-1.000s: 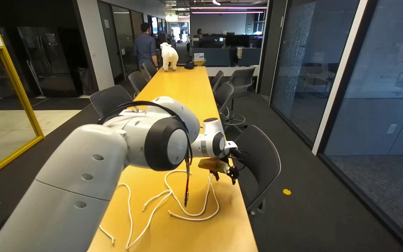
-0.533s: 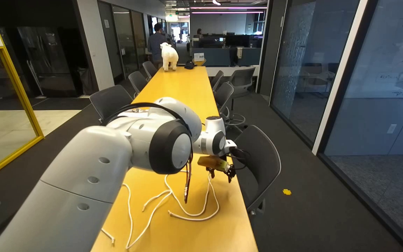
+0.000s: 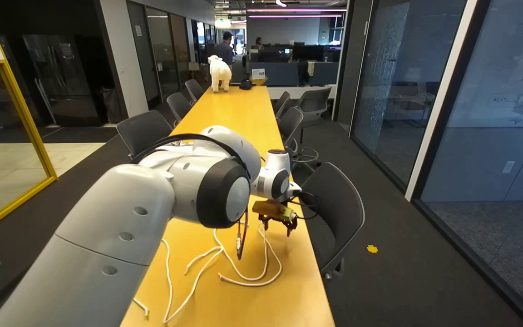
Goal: Untangle the rope on the table.
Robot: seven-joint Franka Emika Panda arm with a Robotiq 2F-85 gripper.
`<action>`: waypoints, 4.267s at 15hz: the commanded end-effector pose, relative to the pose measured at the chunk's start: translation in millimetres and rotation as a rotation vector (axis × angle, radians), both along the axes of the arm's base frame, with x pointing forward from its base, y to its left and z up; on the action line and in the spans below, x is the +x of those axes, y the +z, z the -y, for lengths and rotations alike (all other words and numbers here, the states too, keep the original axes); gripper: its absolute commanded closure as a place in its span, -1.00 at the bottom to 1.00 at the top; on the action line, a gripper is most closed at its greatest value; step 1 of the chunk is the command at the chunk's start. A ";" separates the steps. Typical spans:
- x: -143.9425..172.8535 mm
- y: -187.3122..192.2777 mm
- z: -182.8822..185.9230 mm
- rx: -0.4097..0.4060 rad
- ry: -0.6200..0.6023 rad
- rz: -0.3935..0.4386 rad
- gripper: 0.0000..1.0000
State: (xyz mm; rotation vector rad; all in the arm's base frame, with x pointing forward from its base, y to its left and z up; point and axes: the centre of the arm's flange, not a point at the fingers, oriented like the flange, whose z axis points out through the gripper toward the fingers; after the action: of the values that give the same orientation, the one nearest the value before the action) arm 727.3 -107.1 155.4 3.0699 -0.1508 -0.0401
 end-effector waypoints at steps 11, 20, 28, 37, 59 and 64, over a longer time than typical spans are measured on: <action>-22.6 -5.7 -31.7 0.251 0.305 -0.183 -1.00; -58.4 -9.0 -37.3 0.318 0.491 -0.298 -1.00; -100.0 -21.0 -24.2 0.343 0.541 -0.356 -1.00; -108.1 27.3 -14.0 0.164 0.438 -0.125 -1.00; -261.3 197.7 -103.7 -0.097 0.306 -0.333 -1.00; -278.4 195.6 -126.0 -0.075 0.348 -0.337 -1.00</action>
State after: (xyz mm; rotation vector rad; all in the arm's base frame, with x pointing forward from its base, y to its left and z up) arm 466.6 5.4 345.3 2.9084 0.3580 -0.5249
